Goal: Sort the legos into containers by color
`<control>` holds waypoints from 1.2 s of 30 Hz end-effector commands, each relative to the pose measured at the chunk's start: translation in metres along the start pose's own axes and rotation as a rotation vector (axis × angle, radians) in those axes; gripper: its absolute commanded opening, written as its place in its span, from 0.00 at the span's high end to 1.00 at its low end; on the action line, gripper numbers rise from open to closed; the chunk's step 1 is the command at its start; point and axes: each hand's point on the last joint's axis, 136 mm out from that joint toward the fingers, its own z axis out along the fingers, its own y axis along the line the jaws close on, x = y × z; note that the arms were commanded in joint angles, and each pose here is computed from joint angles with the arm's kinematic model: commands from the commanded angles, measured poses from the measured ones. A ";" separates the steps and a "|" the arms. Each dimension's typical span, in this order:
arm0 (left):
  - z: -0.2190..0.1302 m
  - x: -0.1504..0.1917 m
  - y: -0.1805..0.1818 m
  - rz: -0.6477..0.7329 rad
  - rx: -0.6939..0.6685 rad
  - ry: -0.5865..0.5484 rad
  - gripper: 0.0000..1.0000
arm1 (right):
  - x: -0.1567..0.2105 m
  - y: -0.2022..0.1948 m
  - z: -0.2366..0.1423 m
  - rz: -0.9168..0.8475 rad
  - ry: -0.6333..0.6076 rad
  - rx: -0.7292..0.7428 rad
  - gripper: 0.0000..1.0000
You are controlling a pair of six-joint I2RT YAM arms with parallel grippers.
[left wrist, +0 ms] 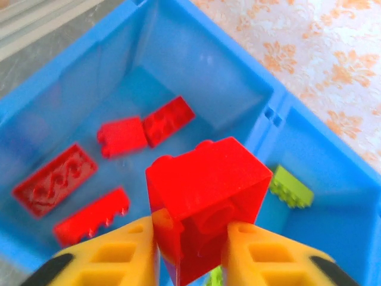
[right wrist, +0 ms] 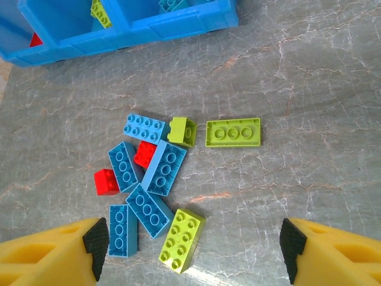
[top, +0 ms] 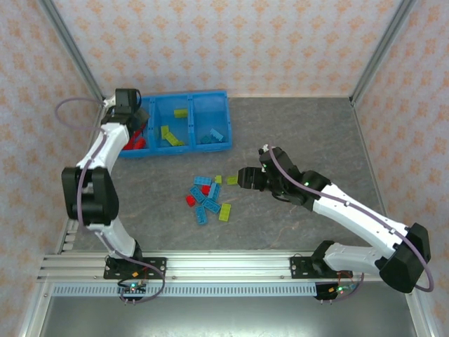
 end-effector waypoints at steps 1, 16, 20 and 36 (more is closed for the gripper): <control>0.008 -0.010 -0.005 0.019 -0.002 0.054 0.52 | -0.009 0.004 -0.017 -0.014 -0.025 -0.001 0.22; -0.104 0.019 -0.039 0.014 0.279 0.072 0.22 | -0.006 0.008 0.006 -0.009 0.009 0.004 0.22; -0.169 0.094 -0.063 0.295 0.397 0.058 0.23 | 0.010 0.010 0.029 -0.022 0.096 0.006 0.22; -0.172 0.231 -0.011 0.787 0.497 0.019 0.24 | 0.019 0.037 0.146 -0.021 0.224 0.115 0.31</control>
